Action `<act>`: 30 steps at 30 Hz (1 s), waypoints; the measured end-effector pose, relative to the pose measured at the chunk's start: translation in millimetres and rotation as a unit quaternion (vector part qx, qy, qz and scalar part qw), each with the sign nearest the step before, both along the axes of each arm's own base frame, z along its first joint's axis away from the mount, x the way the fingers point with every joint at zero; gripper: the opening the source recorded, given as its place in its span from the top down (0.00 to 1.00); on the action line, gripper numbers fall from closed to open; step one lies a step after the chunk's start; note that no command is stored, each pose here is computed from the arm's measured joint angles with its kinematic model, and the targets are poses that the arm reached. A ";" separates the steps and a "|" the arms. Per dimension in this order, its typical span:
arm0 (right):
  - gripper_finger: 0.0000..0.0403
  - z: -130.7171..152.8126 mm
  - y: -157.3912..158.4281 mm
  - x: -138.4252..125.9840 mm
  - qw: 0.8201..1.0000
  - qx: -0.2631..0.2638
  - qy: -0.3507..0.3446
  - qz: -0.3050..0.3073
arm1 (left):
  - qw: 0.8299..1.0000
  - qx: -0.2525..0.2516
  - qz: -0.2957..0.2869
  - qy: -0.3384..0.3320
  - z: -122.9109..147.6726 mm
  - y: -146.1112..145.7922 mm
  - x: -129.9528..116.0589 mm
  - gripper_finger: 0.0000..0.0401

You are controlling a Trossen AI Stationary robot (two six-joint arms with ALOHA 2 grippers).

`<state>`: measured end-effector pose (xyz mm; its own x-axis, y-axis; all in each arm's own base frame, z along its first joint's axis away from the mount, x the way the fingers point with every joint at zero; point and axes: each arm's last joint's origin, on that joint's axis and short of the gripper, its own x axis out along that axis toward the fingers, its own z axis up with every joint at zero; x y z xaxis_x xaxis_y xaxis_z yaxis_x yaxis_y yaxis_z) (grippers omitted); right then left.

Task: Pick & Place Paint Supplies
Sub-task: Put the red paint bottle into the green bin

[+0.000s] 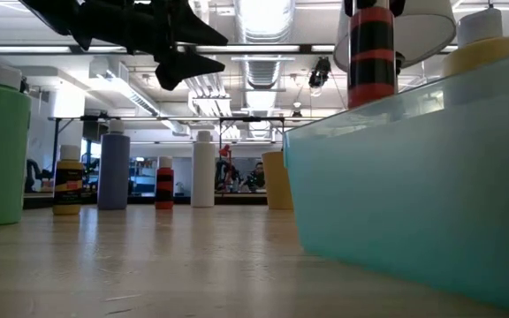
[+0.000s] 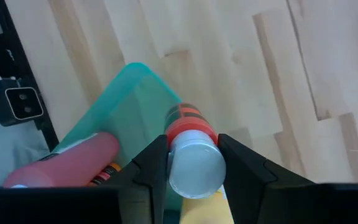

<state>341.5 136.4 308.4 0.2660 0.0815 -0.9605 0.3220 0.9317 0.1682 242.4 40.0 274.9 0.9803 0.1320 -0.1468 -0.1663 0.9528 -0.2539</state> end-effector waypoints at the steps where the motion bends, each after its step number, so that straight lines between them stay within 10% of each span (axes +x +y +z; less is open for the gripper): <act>1: 0.72 -0.6 2.2 0.4 1.000 0.001 0.000 0.000 | 1.000 0.000 0.000 0.000 0.0 0.0 0.0 0.30; 30: 0.72 -21.8 30.4 -16.0 0.999 -0.044 0.024 -0.003 | 1.000 -0.008 -0.002 0.014 -3.1 -0.3 -0.5 0.30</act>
<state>325.5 166.8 286.7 0.2195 -0.0048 -0.9756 0.3339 0.9400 0.0705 241.9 39.7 271.8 0.9760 0.1263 -0.1771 -0.1708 0.9493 -0.2638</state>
